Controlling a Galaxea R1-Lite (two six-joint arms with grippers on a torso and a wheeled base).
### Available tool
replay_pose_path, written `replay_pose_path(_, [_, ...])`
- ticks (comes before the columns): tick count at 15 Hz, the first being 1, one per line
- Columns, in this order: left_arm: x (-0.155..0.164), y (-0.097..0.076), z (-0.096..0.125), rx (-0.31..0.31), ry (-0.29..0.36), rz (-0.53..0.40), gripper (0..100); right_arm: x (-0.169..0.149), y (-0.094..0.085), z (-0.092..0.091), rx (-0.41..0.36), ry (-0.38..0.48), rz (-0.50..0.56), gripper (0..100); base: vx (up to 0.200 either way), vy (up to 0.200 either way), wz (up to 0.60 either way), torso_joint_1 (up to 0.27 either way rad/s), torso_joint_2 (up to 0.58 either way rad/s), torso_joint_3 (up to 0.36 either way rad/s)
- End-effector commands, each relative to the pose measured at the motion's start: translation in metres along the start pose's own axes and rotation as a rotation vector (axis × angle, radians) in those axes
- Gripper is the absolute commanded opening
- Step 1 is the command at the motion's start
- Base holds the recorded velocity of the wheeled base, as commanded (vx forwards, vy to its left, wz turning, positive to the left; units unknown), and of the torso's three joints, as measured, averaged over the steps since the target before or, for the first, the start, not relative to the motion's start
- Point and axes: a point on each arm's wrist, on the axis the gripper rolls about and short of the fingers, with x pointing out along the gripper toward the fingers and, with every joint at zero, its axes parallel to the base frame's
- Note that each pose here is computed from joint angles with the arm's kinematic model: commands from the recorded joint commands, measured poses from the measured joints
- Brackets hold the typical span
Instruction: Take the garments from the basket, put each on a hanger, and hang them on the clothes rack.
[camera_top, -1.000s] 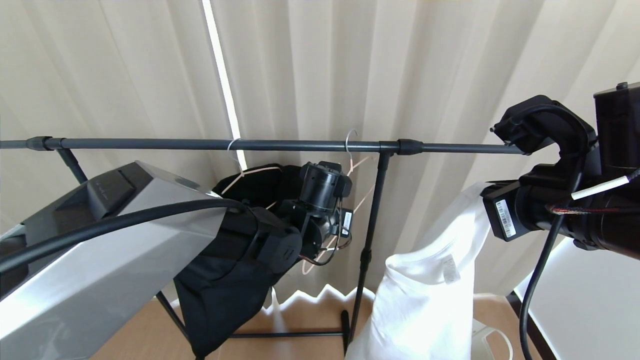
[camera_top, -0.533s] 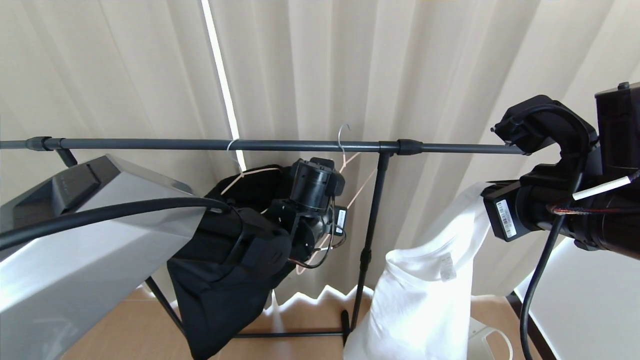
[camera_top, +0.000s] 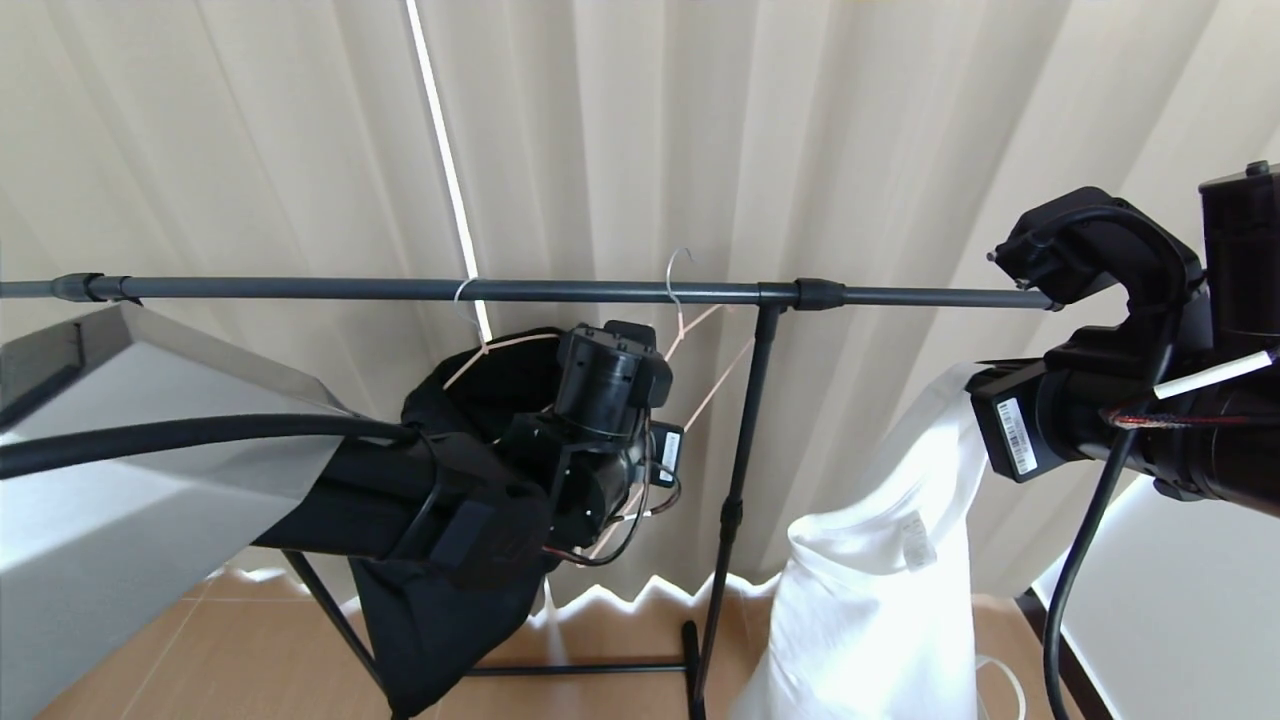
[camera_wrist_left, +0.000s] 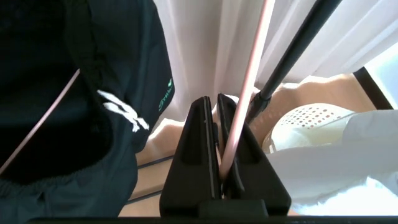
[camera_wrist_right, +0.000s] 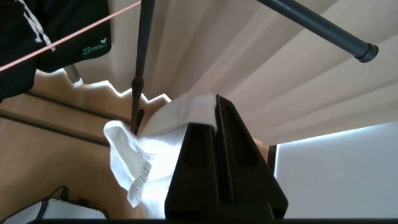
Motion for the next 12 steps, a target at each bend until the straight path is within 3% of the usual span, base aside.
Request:
replay_pose_path(1, [-0.023,0.009,0.001,0.000,-0.002,-0.003,0,0.000,0.000,0.000,0.001,0.000,0.000,0,0.000,0.000,0.00,0.000,0.00,0.000])
replay_pose_path(3, [-0.042,0.019,-0.008,0.010,0.022,0.000,0,0.000,0.000,0.001,0.001,-0.002,0.001,0,0.000,0.000,0.00,0.000,0.00,0.000])
replay_pose_path(7, [-0.090,0.037,-0.028,0.007,-0.010,-0.023,0,-0.001,0.000,0.001,0.002,-0.003,0.001,0,0.000,0.000,0.00,0.000,0.00,0.000])
replay_pose_path(12, [-0.147,0.062,-0.055,0.022,0.004,-0.051,0,-0.002,0.004,0.001,0.003,-0.008,0.017,0,0.000,0.000,0.00,0.000,0.00,0.000])
